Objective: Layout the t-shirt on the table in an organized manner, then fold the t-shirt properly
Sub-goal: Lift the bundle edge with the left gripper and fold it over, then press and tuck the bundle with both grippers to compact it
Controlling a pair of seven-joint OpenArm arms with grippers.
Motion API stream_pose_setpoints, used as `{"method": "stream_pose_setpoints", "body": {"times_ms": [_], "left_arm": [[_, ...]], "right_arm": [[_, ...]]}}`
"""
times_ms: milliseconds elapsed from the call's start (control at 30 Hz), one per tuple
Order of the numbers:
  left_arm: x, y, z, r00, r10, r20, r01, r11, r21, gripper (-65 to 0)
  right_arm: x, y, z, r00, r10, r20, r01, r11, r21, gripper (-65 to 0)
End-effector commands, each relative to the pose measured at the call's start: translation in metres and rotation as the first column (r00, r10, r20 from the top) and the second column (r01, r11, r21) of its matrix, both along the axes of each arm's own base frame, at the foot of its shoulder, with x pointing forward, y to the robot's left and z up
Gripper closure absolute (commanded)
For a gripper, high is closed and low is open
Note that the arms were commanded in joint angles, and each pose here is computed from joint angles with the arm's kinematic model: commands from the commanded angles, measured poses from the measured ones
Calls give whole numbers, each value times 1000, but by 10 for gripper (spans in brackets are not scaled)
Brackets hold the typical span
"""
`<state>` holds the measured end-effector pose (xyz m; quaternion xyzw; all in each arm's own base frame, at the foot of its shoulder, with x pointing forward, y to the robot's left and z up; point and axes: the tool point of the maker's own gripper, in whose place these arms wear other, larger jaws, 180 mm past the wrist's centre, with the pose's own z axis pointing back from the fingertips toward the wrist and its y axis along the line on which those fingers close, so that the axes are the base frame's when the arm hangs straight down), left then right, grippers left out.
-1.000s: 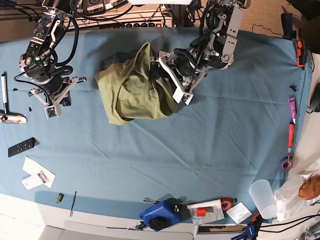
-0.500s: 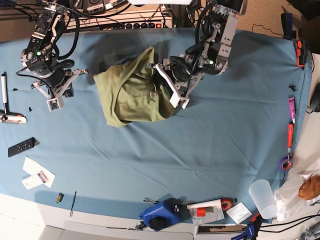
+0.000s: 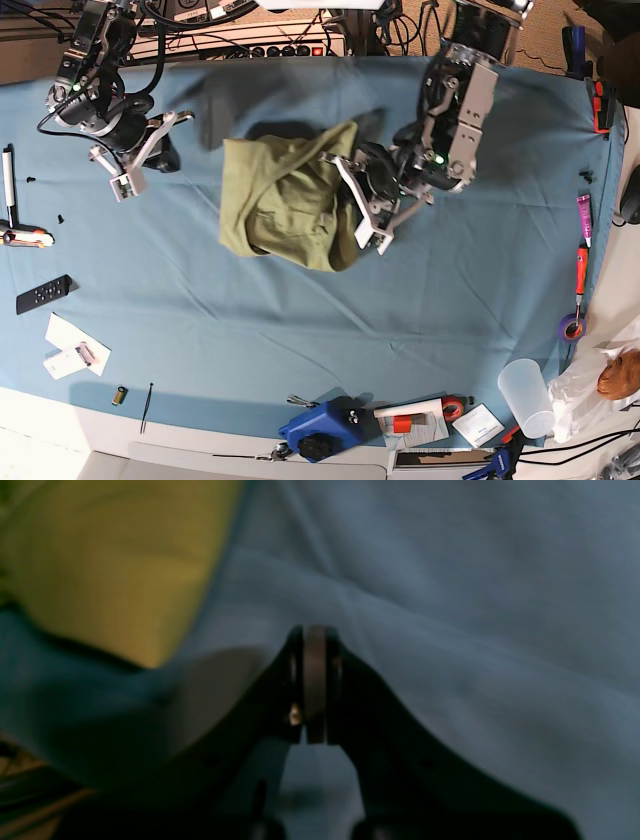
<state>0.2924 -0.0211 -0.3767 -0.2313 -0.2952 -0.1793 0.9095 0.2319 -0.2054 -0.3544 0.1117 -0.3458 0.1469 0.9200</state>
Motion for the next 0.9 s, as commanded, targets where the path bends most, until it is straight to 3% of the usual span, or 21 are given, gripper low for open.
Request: {"method": "stream_pose_setpoints", "body": {"times_ms": [0,200,367,600,867], "left_arm": [[16,-5,21,997,-12,81,15,999,-33,0],[38,-11,48,977,-82,194,90,995,-31,0],[56,-23,60,956,-136,259,147,989,-22,0],[64,-53,32,927,-308,216,297,951,82,0],[92,-67,58,870,-386,307,336,919,206,0]], "right_arm": [[7,3,13,999,9,48,-10,1000,22,0],[4,25,9,999,22,37,-25,995,94,0],[0,65,0,991,136,12,-137,983,122,0],[-8,110,-9,962,274,2,-272,954,125,0],[-12,121,-10,951,308,-3,-305,943,134,0]]}}
